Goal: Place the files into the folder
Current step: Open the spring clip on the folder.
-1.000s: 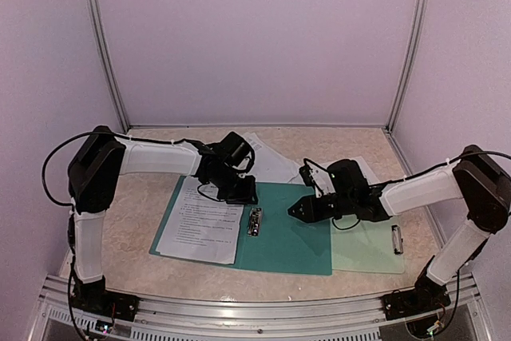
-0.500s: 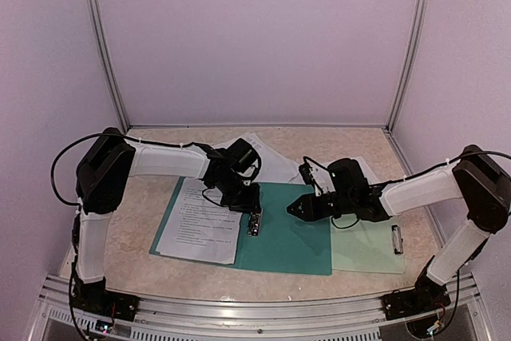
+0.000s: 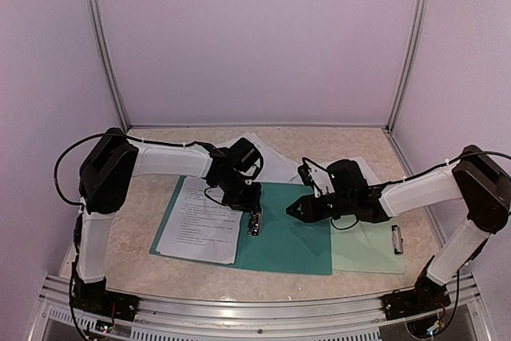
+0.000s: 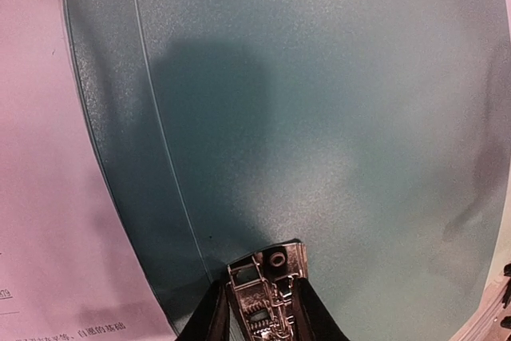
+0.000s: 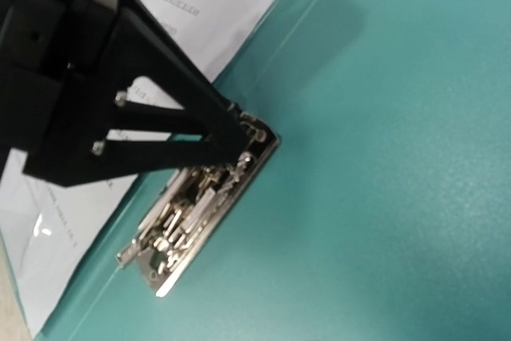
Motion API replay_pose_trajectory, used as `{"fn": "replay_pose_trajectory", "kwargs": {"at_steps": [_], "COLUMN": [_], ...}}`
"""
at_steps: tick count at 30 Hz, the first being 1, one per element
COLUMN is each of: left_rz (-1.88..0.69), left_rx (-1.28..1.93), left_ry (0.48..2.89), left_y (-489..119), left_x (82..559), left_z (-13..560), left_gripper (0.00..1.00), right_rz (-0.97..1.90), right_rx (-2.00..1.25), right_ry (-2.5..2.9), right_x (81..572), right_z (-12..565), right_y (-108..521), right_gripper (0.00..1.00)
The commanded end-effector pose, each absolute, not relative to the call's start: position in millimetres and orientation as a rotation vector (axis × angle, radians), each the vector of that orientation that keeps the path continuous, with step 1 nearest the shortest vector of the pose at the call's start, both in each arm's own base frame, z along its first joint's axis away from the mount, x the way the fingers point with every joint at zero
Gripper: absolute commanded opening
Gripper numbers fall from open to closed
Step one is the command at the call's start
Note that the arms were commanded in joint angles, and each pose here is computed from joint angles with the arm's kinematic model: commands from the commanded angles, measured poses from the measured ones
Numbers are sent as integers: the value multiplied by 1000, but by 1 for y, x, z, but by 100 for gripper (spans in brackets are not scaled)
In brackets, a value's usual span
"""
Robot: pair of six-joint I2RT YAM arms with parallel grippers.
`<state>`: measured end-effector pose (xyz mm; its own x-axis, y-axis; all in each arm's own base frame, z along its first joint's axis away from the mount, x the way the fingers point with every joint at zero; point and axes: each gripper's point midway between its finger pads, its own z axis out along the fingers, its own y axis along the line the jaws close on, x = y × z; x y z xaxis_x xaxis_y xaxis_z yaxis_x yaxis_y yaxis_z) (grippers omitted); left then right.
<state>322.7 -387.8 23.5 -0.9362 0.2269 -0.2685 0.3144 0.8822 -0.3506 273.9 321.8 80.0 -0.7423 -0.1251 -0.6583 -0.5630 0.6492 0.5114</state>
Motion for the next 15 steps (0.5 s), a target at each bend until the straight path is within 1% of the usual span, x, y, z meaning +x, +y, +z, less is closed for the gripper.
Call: {"fn": "replay_pose_trajectory", "kwargs": {"at_steps": [1, 5, 15], "left_rz": [-444, -372, -367], "left_rx": [439, 432, 392], "left_ry": [2864, 2874, 2883], "left_y": [-382, -375, -376], "left_x": [318, 315, 312], "left_z": [5, 2, -2], "left_gripper": [24, 22, 14], "right_rz": [977, 972, 956], "right_rx": [-544, -546, -583], "right_ry": [2300, 2304, 2307], "right_x": [266, 265, 260], "right_z": [71, 69, 65], "right_y": [322, 320, 323], "right_gripper": [24, 23, 23]}}
